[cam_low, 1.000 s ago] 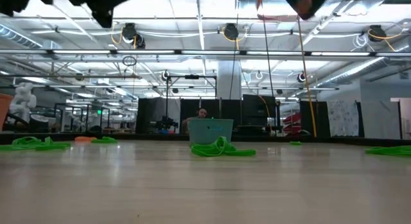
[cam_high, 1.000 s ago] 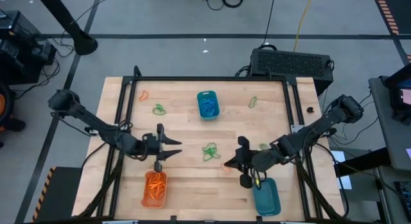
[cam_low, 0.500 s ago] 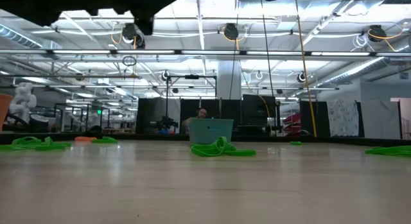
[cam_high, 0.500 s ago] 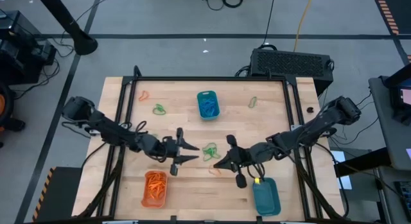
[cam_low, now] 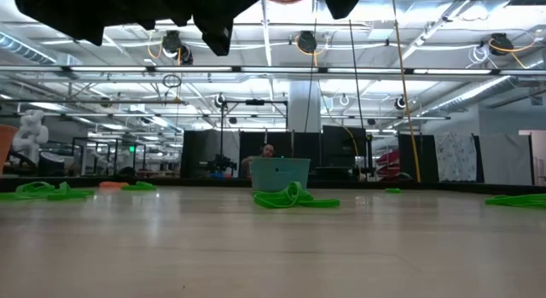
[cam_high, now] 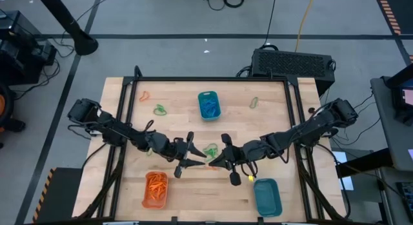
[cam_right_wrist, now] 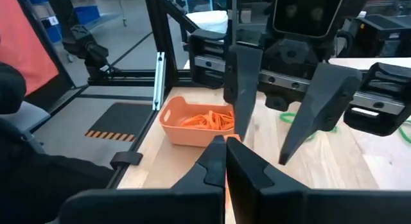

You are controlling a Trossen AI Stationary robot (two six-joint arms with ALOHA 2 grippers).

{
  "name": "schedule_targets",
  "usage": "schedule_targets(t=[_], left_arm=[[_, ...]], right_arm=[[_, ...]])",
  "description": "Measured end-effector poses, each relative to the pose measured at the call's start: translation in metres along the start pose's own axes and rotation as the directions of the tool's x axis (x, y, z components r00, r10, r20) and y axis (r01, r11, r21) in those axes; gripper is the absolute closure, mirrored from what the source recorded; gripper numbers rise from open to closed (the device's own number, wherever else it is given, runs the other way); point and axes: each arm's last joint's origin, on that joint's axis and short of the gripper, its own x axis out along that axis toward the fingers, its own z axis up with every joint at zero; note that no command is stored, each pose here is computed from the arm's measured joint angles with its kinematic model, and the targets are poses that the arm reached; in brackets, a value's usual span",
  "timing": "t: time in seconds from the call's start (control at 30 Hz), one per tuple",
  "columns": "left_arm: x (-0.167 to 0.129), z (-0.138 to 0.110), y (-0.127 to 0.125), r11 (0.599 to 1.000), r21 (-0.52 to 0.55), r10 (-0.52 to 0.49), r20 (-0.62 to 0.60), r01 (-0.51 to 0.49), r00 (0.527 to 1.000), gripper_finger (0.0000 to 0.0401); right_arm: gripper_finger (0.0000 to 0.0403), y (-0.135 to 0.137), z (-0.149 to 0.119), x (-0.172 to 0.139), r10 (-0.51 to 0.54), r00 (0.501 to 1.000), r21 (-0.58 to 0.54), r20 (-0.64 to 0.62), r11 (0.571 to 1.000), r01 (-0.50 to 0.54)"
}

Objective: Sort rubber bands into baskets
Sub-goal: Put the orange rubber band into the orange bin

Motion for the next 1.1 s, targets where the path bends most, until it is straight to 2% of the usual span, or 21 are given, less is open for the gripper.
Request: schedule_targets(t=[0.2,0.47,1.1], left_arm=[[0.0,0.0,-0.001,0.999,-0.001,-0.034,-0.002,0.034,0.999,0.0264],[0.0,-0.001,0.0,0.999,-0.001,-0.033,-0.01,0.033,0.999,0.0264],[0.0,-0.002,0.004,1.0,-0.002,-0.018,-0.029,0.018,0.999,0.0264]], right_arm=[[0.0402,-0.002,-0.001,0.0,-0.003,1.0,0.0,-0.013,1.0,0.003],[0.0402,-0.002,-0.005,0.0,-0.01,0.998,0.019,-0.058,1.0,0.011],[0.0403,-0.012,0.002,0.002,-0.037,0.999,0.025,0.004,0.999,0.037]])
